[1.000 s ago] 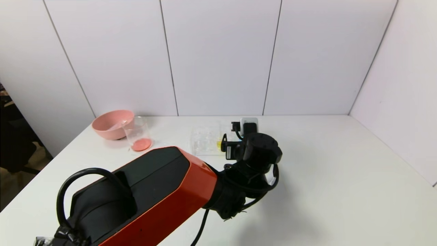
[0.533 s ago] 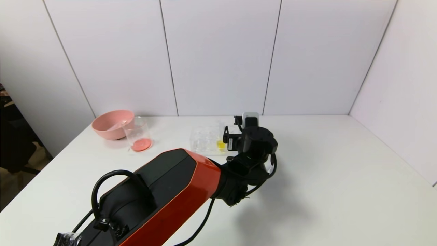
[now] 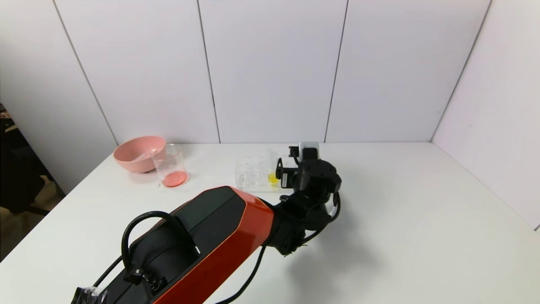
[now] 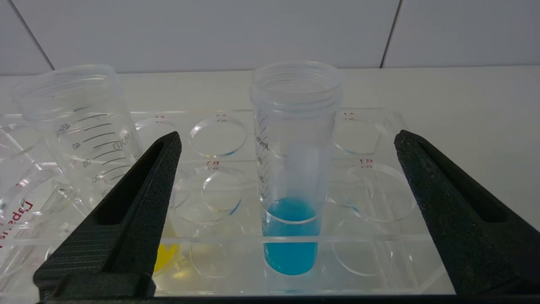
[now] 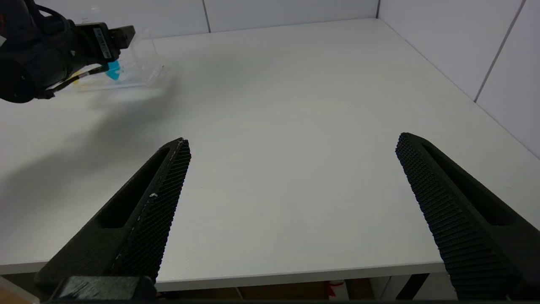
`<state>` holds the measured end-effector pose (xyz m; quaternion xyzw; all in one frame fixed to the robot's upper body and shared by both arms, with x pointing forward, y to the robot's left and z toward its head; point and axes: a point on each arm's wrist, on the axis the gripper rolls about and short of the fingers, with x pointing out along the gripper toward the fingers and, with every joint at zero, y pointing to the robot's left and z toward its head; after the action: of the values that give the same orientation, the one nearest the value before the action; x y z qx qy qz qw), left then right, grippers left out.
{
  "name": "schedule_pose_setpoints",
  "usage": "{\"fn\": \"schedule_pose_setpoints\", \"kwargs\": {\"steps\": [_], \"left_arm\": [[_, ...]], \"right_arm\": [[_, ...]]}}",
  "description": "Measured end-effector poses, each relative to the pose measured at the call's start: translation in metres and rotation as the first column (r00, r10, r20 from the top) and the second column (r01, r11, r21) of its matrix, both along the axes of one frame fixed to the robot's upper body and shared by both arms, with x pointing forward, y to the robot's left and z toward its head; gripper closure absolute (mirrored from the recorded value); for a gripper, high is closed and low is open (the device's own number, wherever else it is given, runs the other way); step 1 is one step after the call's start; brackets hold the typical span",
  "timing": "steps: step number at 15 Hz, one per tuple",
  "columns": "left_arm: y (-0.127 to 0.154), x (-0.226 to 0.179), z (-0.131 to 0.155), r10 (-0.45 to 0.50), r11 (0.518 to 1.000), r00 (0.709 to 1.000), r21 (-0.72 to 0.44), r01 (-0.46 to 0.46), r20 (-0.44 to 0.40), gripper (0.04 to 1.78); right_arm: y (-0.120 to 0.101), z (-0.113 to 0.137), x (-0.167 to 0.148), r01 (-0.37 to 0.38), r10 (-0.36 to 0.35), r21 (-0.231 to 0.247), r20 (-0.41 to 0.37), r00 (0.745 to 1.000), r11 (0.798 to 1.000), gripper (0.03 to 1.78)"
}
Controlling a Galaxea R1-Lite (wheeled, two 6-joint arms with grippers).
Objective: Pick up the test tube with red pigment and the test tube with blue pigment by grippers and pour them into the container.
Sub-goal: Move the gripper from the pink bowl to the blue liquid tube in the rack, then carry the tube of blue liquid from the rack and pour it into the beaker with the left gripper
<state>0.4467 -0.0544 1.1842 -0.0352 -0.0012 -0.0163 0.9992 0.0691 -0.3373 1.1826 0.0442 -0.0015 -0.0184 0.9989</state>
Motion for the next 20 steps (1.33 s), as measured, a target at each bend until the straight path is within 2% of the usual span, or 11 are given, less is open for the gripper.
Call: {"fn": "schedule_pose_setpoints", "kwargs": {"steps": [3,5,9,10,17,20], "left_arm": [[0.001,0.001,0.0,0.002,1.0,1.0,0.002,-0.002,-0.001,0.29],[0.0,0.001,-0.001,-0.001,1.0,1.0,0.002,0.001,-0.002,0.56],[0.0,0.001,0.0,-0.003,1.0,1.0,0.0,0.003,0.0,1.28],[0.0,0.0,0.0,-0.003,1.0,1.0,0.001,0.003,-0.001,1.36],[0.0,0.0,0.001,-0.002,1.0,1.0,0.0,0.002,0.001,1.37],[-0.001,0.002,0.015,0.003,1.0,0.999,-0.011,-0.003,0.033,1.37]], "right_arm": [[0.0,0.0,0.0,0.0,0.0,0.0,0.0,1.0,1.0,0.04],[0.0,0.0,0.0,0.0,0.0,0.0,0.0,1.0,1.0,0.04],[0.0,0.0,0.0,0.0,0.0,0.0,0.0,1.0,1.0,0.04],[0.0,0.0,0.0,0.0,0.0,0.0,0.0,1.0,1.0,0.04],[0.0,0.0,0.0,0.0,0.0,0.0,0.0,1.0,1.0,0.04],[0.0,0.0,0.0,0.0,0.0,0.0,0.0,1.0,1.0,0.04]]}}
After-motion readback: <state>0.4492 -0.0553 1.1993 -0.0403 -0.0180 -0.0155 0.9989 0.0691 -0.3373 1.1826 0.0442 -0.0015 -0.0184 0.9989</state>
